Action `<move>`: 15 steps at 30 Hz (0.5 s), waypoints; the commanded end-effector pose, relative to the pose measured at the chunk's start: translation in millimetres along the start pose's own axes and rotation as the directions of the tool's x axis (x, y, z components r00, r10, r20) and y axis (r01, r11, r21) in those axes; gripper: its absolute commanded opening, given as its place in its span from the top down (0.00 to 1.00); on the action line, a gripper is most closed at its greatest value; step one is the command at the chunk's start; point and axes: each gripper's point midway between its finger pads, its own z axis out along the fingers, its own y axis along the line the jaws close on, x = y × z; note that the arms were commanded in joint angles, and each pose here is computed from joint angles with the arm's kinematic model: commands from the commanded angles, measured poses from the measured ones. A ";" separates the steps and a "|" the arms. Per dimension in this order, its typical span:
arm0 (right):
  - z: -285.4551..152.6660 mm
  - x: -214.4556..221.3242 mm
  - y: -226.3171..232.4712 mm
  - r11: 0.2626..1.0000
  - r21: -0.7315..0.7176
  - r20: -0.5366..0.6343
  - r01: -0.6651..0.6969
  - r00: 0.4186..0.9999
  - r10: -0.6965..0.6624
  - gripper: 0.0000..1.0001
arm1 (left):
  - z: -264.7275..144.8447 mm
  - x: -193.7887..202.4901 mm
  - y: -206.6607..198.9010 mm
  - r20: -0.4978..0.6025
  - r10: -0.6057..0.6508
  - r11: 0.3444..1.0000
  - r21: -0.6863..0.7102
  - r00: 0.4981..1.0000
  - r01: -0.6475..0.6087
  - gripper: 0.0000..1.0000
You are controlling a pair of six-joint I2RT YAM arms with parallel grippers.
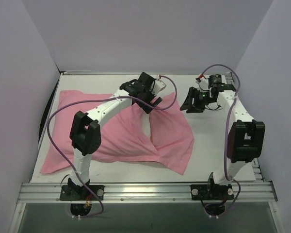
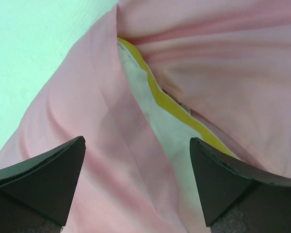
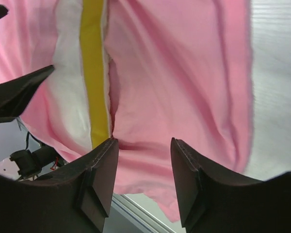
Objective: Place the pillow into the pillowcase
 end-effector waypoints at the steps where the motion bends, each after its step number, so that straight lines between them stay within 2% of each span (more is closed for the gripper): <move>1: 29.4 -12.7 17.3 0.999 -0.019 -0.004 -0.027 1.000 0.027 0.54 | 6.1 -12.0 -2.0 -0.001 -0.051 0.998 -0.049 0.999 0.051 0.03; 4: 53.3 -16.4 30.0 0.999 -0.030 -0.010 -0.026 1.000 0.026 0.58 | 18.9 -2.8 -3.3 -0.039 -0.089 0.992 -0.092 0.995 0.085 0.03; 6: 64.7 -17.0 37.2 0.999 -0.030 -0.011 -0.013 1.000 0.013 0.59 | 35.2 21.0 3.9 -0.123 -0.130 0.980 -0.169 0.984 0.108 0.04; 9: 85.1 -17.3 33.9 1.000 0.010 -0.009 -0.027 1.000 0.027 0.59 | 52.7 54.0 13.2 -0.212 -0.188 0.971 -0.186 0.959 0.149 0.16; 10: 94.0 -18.9 29.0 0.999 0.032 0.000 -0.042 0.999 0.042 0.60 | 56.3 62.1 13.6 -0.223 -0.233 0.969 -0.134 0.947 0.207 0.29; 12: 103.0 -19.2 30.5 0.998 0.033 0.000 -0.051 0.999 0.051 0.60 | 54.0 65.2 -3.3 -0.232 -0.247 0.965 0.032 0.941 0.261 0.43; 13: 113.0 -16.5 33.3 0.999 0.032 -0.007 -0.044 0.999 0.044 0.60 | 47.3 58.5 -24.8 -0.215 -0.232 0.935 0.219 0.949 0.278 0.65; 15: 123.5 -16.8 35.9 0.998 0.038 -0.001 -0.049 0.999 0.049 0.60 | 29.9 53.4 -30.4 -0.157 -0.244 0.892 0.352 0.957 0.285 0.86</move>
